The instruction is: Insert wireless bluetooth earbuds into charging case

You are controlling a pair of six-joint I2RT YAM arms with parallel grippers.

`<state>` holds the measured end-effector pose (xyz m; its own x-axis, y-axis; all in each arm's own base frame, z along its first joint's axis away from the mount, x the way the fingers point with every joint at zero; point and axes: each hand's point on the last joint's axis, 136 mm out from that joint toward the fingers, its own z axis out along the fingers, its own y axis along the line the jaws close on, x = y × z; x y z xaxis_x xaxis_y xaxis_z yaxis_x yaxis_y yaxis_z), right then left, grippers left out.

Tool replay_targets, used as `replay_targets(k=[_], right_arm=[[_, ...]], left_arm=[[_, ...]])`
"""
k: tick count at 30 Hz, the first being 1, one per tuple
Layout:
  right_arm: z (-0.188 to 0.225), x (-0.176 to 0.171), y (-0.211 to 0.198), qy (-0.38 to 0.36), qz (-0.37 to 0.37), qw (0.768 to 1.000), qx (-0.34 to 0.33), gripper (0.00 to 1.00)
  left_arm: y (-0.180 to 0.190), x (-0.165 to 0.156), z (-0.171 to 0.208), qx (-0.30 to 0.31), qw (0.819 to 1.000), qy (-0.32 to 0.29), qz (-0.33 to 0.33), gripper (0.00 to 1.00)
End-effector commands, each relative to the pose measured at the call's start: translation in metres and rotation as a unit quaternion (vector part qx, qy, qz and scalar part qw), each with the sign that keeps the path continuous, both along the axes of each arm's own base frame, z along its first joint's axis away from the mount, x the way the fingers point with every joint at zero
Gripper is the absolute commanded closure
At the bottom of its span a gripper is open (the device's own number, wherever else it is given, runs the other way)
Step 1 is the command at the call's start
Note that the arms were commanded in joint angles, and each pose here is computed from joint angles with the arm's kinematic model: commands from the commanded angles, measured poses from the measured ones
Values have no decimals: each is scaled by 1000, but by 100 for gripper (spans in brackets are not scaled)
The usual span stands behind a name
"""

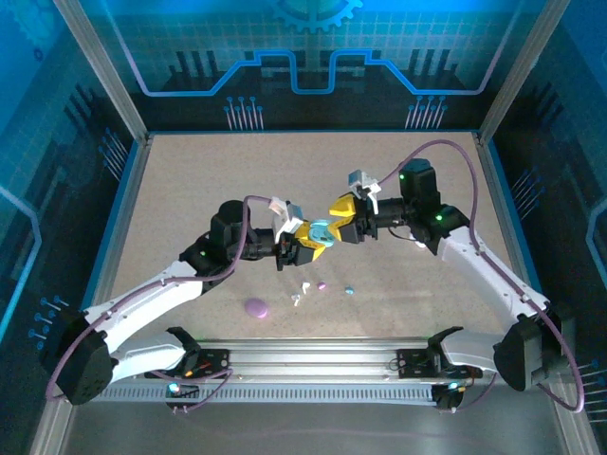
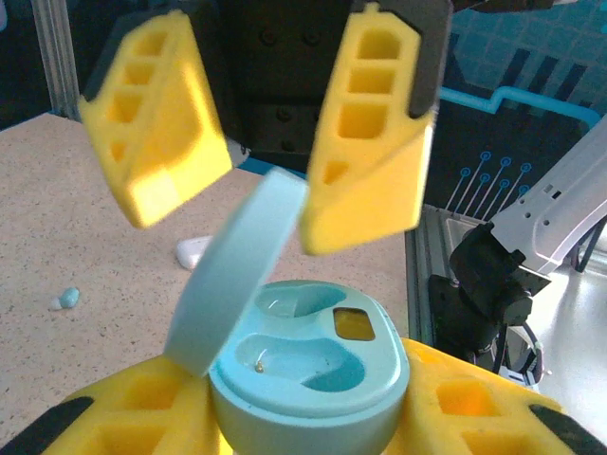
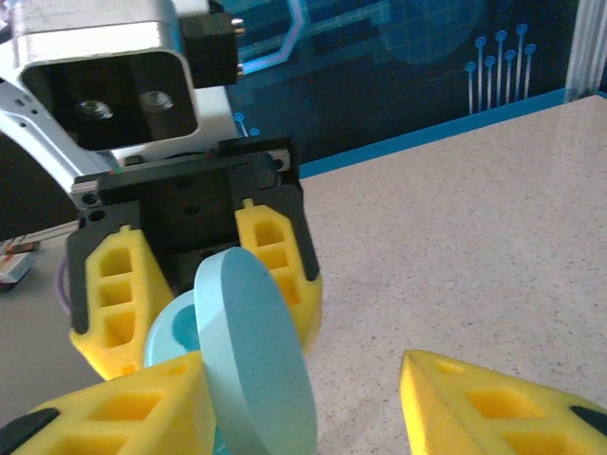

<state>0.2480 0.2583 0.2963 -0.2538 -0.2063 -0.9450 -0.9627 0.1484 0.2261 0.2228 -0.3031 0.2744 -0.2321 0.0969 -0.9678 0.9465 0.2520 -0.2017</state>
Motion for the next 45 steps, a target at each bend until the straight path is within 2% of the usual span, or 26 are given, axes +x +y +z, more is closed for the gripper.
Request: replay_targets(k=[1, 5, 12, 16, 20, 24, 29, 37, 42, 45], right_arm=[[6, 4, -3, -31, -14, 999, -3, 52], [4, -3, 3, -46, 6, 999, -16, 59], [6, -5, 8, -59, 26, 998, -26, 66], [5, -3, 8, -63, 24, 997, -32, 78], [6, 0, 9, -70, 16, 997, -38, 83], [9, 2, 10, -85, 2, 996, -37, 84], [8, 4, 9, -95, -13, 994, -43, 84], [5, 2, 8, -103, -17, 993, -50, 84], [5, 0, 8, -103, -9, 993, -49, 84], [6, -2, 9, -102, -6, 994, -48, 84]], left_arm=[[-5, -8, 7, -9, 999, -18, -28, 72], [-7, -8, 5, -13, 999, -12, -34, 72], [-9, -8, 5, -19, 999, -12, -38, 71], [-8, -5, 3, -17, 999, -11, -33, 68], [-8, 4, -1, -14, 1000, -12, -8, 58], [-10, 13, -6, -14, 1000, -1, 7, 45], [-14, 17, -6, -19, 1000, 10, 4, 38], [-16, 20, 0, -37, 999, 7, 5, 39], [-16, 19, 1, -38, 999, 3, 3, 42], [-16, 17, 1, -38, 999, 3, 1, 48]])
